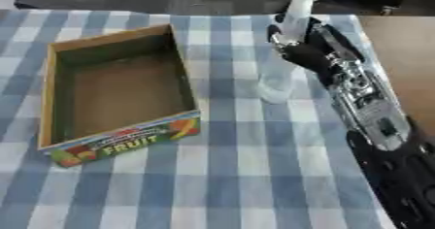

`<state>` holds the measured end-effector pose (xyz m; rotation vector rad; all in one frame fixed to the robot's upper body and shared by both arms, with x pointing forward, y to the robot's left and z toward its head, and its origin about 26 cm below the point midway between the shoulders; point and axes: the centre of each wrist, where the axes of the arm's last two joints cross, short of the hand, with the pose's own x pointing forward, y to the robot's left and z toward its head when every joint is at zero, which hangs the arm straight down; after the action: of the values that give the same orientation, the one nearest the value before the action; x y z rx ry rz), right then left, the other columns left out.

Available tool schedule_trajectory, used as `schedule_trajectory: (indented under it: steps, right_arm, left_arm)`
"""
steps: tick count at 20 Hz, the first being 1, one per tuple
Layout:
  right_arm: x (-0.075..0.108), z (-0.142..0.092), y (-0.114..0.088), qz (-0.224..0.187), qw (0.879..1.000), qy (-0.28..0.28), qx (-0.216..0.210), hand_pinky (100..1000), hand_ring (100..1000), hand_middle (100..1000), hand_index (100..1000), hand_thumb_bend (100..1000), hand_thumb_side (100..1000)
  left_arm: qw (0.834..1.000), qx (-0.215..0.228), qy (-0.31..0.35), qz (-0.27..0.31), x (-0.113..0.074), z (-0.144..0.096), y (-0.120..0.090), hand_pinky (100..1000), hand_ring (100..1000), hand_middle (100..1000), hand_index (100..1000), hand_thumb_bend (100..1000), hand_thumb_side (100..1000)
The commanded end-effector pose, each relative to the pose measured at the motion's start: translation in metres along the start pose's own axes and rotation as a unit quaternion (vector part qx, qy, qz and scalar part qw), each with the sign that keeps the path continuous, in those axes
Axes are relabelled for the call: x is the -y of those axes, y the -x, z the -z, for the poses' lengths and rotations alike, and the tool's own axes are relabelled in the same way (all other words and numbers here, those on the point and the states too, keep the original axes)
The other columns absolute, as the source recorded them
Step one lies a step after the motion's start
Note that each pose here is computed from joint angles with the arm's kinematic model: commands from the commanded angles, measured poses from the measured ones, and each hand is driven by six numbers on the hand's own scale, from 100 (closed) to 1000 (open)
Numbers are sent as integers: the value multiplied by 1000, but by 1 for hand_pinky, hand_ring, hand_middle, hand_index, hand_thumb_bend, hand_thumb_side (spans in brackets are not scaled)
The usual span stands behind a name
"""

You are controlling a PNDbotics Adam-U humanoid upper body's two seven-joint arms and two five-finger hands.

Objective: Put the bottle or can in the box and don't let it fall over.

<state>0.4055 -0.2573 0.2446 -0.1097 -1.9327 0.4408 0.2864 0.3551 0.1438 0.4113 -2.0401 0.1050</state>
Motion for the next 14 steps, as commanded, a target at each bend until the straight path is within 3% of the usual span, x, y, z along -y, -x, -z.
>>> schedule_trajectory:
  steps: [1,14]
  right_arm:
    - [3,3,-8,-10,1000,-1,13,853,971,987,832,146,341]
    - [-4,1,13,-8,1000,-9,0,854,974,1000,856,131,367]
  left_arm:
    - [1000,19,2,1,-1,4,-10,1000,498,586,766,703,412]
    - [1000,21,3,-2,0,4,-10,1000,498,586,766,700,412]
